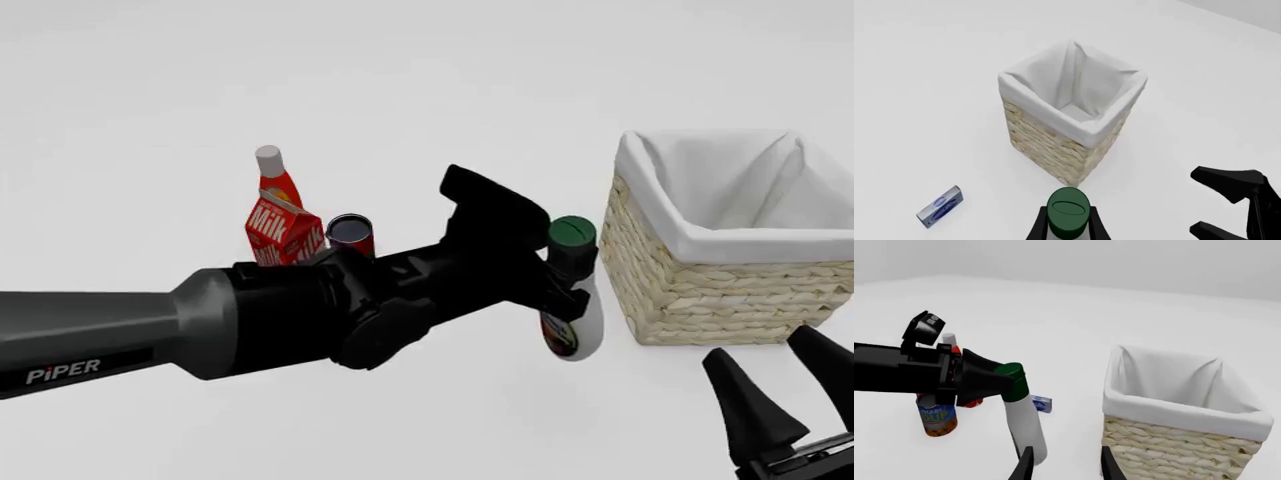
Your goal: Pick the salad dressing and place it in the basket.
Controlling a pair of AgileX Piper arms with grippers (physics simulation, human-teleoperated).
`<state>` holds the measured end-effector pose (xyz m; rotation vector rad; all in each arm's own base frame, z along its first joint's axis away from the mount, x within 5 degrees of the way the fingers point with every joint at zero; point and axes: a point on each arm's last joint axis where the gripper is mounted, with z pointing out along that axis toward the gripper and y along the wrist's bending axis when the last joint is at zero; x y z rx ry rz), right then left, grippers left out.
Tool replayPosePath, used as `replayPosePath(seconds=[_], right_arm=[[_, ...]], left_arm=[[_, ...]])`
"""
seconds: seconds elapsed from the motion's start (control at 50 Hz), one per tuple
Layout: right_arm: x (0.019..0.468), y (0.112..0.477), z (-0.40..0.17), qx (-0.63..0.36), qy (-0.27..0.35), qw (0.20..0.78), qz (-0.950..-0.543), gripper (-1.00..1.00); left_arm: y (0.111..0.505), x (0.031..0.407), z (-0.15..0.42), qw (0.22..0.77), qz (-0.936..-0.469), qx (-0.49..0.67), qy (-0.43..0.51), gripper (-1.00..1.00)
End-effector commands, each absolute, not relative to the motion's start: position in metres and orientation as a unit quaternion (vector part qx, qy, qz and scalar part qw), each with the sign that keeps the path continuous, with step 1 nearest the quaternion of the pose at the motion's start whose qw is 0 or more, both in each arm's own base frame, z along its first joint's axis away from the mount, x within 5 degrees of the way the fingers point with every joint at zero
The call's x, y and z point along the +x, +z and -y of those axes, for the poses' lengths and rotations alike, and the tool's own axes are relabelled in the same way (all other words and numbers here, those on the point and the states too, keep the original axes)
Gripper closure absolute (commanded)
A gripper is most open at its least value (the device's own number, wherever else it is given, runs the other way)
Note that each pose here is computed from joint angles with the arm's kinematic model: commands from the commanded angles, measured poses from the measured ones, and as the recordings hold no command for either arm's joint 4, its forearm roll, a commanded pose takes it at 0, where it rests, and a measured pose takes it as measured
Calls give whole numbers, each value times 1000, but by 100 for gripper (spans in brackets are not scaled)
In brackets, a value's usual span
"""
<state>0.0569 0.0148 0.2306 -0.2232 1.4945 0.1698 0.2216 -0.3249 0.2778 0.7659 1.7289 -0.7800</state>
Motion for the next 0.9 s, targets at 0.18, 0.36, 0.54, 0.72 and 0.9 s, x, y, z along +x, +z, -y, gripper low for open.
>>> replayPosePath(seconds=[0.18, 0.36, 0.54, 0.72, 0.9], right_arm=[[79, 246, -32, -168, 103, 705, -682, -100], [93, 249, -42, -189, 113, 694, -686, -100], [103, 248, -50, -203, 116, 685, -690, -100], [111, 245, -54, -203, 116, 676, -698, -100], [117, 241, -57, -204, 115, 667, -708, -100]], left_arm=[[282, 225, 326, 553, -690, 373, -282, 100], [281, 223, 327, 552, -689, 373, -285, 100], [283, 222, 327, 553, -687, 373, -287, 100], [284, 219, 328, 553, -685, 376, -288, 100], [289, 216, 327, 555, -682, 378, -289, 100]])
